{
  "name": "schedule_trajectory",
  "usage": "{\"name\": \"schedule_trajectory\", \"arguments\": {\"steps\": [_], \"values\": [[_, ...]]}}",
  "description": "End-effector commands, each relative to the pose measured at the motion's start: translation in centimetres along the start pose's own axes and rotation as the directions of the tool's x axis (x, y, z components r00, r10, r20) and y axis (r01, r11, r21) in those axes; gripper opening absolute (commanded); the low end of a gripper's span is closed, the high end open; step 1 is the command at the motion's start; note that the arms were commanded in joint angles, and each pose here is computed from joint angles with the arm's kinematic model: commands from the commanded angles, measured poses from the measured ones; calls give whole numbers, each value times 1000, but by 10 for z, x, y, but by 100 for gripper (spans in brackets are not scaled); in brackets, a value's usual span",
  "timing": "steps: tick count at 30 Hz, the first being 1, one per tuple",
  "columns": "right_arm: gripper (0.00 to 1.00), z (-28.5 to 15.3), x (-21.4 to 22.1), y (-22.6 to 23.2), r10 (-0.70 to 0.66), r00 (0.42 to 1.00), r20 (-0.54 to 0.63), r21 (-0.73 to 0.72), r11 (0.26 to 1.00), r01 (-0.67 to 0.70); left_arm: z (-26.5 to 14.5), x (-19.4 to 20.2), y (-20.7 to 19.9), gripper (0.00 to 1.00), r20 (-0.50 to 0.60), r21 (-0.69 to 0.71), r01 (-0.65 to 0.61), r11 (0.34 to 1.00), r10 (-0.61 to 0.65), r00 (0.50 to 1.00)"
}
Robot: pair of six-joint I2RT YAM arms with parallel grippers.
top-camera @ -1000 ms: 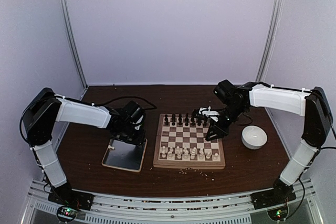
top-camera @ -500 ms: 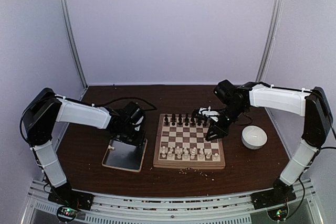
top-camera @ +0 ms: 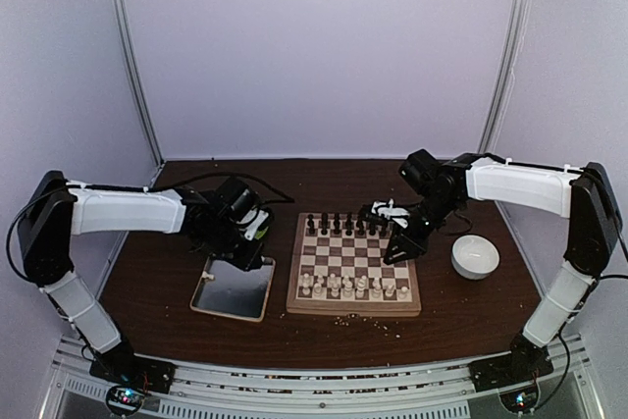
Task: Set up the chess pieces on the board
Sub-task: Pick up the pawn from the storage box, then pass from the left arm to the right
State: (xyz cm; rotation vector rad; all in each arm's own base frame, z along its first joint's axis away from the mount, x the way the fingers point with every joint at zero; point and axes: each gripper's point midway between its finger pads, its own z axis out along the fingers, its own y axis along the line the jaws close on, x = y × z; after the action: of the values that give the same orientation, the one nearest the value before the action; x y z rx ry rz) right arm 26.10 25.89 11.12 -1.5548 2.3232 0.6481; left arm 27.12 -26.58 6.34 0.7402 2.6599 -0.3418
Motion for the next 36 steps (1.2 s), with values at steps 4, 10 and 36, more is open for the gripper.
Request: {"name": "schedule_trajectory", "arguments": {"steps": [4,10,36], "values": [[27,-33,-31,26,-65,989,134,-81,994,76,-61,-12,-57,3,64,309,-227,924,218,974],[40,-67,-62,66,-275,920,279,-87,947,310,-93,-39,-114,3,166,578,-296,760,245,955],[44,-32,-144,121,-796,604,37,236,594,769,-125,-41,-169,3,105,826,-261,499,320,942]]}}
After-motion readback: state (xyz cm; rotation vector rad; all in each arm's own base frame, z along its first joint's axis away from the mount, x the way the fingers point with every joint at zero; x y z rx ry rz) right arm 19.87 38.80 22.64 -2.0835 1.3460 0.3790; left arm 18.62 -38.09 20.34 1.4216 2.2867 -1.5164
